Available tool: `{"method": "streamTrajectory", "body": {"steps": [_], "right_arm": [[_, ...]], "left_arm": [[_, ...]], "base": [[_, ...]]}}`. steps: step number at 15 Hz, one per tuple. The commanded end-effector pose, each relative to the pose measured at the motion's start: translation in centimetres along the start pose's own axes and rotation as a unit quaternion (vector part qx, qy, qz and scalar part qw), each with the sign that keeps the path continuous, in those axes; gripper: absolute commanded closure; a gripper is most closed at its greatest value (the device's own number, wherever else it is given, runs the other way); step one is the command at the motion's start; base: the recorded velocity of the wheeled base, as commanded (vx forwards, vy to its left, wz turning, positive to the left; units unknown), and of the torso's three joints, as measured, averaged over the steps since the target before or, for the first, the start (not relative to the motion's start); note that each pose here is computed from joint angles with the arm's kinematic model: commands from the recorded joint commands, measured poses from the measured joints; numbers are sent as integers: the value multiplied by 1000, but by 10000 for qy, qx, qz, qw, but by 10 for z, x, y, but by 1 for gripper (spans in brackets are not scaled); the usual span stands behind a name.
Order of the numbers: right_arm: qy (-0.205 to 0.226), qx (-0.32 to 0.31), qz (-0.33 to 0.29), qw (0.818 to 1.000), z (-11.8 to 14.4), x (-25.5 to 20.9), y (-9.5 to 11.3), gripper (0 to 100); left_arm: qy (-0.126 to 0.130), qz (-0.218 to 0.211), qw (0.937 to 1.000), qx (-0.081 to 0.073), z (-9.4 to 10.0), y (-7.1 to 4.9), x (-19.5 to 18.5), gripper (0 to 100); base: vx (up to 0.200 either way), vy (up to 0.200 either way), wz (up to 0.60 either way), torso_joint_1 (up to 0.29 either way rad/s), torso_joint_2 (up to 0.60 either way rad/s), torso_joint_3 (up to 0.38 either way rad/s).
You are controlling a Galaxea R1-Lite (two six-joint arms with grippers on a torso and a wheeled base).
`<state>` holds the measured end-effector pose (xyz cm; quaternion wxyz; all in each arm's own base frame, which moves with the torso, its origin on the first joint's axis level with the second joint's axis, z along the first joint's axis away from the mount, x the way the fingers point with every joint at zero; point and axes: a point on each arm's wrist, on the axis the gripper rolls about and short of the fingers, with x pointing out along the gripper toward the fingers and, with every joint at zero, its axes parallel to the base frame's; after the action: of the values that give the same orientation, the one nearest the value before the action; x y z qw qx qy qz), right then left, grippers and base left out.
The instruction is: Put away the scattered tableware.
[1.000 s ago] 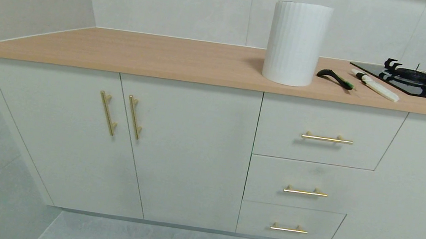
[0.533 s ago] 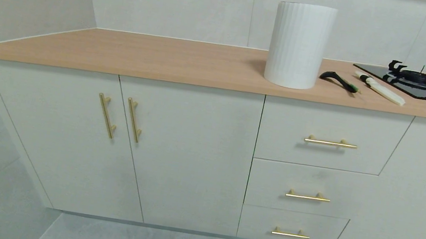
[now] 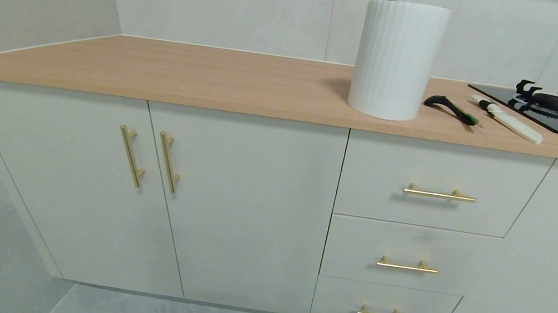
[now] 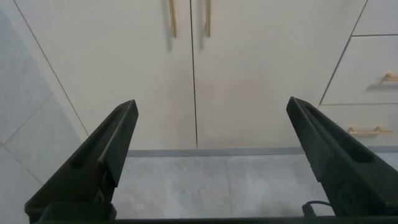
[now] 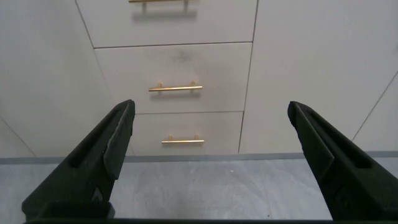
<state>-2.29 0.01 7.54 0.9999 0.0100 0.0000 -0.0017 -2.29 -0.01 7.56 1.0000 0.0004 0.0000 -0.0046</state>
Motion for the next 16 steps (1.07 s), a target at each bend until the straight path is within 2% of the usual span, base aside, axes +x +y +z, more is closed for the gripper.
{"method": "streamTrajectory", "body": {"steps": [1,11,12,13,16], "right_arm": [[8,0,2,10000,0,0,0,0],[-23,-23,-6,10000,1,0,0,0],[-107,0,-4,9999,5,-1,0,0],[-492,244,154,9984,42,-9,1,0],[711,101,715,9949,55,18,2,0]], "left_arm": [[0,0,10000,3,0,0,0,0],[8,0,10000,3,0,0,0,0],[0,0,10000,3,0,0,0,0],[8,0,10000,3,0,0,0,0],[-8,0,10000,3,0,0,0,0]], "base": [[0,-200,0,2,2,2],[0,0,0,0,0,0],[0,0,0,0,0,0],[0,0,0,0,0,0],[0,0,0,0,0,0]]}}
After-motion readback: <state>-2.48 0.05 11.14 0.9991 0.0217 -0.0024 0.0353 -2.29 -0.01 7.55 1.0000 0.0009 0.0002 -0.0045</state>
